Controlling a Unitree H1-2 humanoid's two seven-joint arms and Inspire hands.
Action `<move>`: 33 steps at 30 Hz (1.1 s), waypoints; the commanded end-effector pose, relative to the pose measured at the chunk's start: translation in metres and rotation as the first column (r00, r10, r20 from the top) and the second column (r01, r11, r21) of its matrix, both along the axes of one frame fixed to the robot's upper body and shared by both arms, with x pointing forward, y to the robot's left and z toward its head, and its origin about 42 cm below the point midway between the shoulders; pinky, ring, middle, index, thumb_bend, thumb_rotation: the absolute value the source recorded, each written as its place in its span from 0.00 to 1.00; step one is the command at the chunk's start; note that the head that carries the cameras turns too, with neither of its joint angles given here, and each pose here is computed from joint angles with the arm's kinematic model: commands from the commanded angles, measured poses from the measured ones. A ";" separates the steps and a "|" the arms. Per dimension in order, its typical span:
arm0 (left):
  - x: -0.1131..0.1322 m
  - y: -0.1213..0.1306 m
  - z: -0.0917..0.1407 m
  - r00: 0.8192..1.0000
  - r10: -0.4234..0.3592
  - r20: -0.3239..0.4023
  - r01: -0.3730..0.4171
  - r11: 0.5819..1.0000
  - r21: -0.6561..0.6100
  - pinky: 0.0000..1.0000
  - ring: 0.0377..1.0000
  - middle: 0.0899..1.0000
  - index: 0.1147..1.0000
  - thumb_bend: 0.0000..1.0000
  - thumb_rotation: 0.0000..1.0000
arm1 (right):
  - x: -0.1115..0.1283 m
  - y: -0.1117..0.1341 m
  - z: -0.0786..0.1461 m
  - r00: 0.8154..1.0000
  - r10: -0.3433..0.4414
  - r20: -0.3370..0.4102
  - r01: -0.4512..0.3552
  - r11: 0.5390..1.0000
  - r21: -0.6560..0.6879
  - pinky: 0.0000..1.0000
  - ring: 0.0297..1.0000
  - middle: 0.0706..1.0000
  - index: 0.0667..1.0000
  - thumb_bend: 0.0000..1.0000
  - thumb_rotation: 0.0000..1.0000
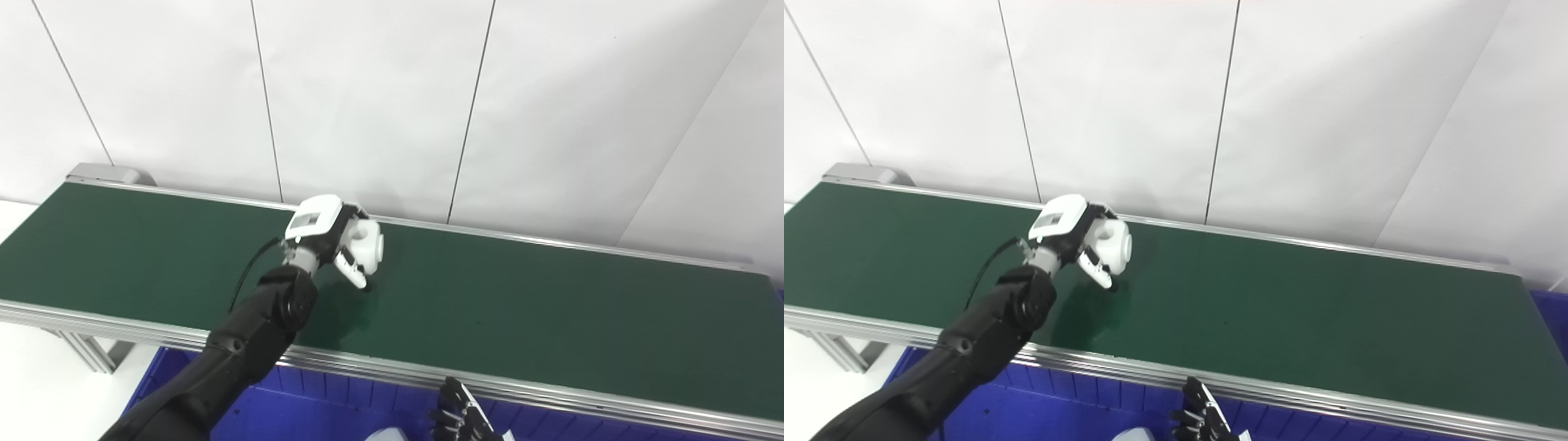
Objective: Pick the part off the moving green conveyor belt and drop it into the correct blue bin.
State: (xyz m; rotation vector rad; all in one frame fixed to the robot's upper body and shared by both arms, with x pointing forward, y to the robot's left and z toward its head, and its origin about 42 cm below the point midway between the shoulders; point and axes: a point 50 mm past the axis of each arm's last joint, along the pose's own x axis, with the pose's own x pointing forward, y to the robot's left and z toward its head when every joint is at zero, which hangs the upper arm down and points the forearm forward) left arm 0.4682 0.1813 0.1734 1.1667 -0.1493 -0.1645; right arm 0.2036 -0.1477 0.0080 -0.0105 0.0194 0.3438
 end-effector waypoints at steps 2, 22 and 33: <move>0.000 -0.002 0.051 0.995 -0.065 0.073 0.062 0.997 0.044 0.32 0.36 0.43 0.46 0.50 0.00 | 0.008 0.002 0.014 0.996 0.014 0.085 -0.016 1.000 0.025 0.69 0.78 0.92 0.94 0.84 0.95; -0.131 0.036 0.082 0.978 -0.211 0.006 0.210 0.976 0.062 0.28 0.34 0.41 0.48 0.50 0.00 | 0.023 -0.011 0.051 0.990 0.003 0.140 -0.010 0.999 0.043 0.73 0.79 0.92 0.95 0.81 0.95; -0.191 0.059 0.044 0.973 -0.225 -0.053 0.229 0.970 0.077 0.24 0.33 0.40 0.47 0.50 0.00 | 0.031 -0.006 0.069 0.991 -0.007 0.136 0.001 0.999 0.044 0.70 0.78 0.90 0.94 0.83 0.94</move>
